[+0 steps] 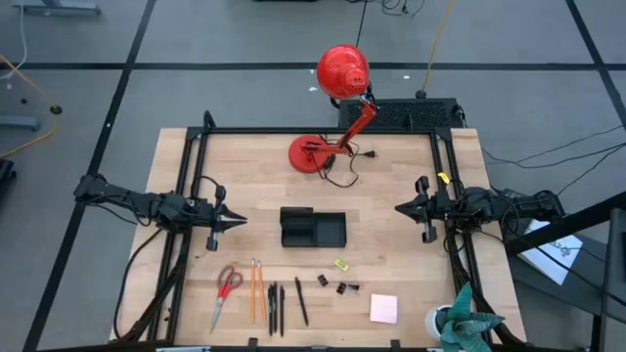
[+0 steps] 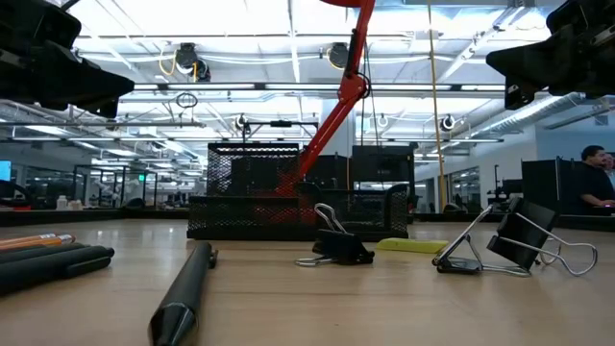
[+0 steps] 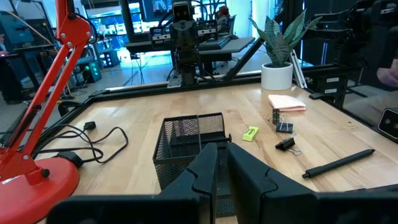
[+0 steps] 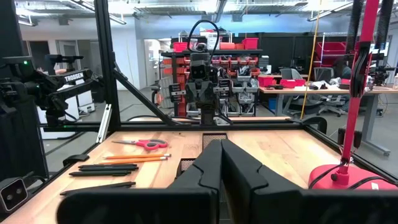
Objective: Pick and place office supplies into organizer
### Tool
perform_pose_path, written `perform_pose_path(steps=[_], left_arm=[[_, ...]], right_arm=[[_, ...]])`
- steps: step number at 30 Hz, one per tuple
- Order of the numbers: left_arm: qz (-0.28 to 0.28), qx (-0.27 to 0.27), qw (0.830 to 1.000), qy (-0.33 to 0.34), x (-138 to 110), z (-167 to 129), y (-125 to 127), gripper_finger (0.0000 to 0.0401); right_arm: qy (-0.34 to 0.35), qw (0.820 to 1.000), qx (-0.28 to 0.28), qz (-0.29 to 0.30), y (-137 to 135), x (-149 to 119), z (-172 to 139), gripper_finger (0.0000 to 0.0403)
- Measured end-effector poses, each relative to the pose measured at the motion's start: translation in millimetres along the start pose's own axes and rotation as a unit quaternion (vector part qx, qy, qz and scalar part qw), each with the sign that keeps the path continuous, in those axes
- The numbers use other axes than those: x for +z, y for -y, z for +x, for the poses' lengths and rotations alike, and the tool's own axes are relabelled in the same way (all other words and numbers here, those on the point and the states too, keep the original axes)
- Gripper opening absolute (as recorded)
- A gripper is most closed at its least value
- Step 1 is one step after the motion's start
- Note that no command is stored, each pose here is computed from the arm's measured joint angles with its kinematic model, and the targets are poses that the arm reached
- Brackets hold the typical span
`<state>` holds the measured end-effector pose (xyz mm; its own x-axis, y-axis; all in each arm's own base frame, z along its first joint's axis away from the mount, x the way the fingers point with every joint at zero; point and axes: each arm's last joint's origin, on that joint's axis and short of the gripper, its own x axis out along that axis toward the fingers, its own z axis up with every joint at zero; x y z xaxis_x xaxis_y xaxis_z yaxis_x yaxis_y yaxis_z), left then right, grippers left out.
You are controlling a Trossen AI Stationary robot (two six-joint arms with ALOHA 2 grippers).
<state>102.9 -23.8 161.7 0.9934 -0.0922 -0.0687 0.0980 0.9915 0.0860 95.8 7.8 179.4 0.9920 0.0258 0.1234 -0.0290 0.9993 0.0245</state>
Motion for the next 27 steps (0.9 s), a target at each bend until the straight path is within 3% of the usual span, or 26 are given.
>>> perform_pose_path(steps=[24,27], left_arm=[[0.000,0.000,1.000,0.000,0.1,0.0,0.0,0.0042],[0.045,0.005,0.999,-0.002,-0.2,0.0,-0.3,0.0042]], right_arm=[[0.000,1.000,0.000,0.000,0.0,0.0,0.0,0.0004],[0.000,1.000,0.000,0.000,0.0,0.1,0.0,0.0004]])
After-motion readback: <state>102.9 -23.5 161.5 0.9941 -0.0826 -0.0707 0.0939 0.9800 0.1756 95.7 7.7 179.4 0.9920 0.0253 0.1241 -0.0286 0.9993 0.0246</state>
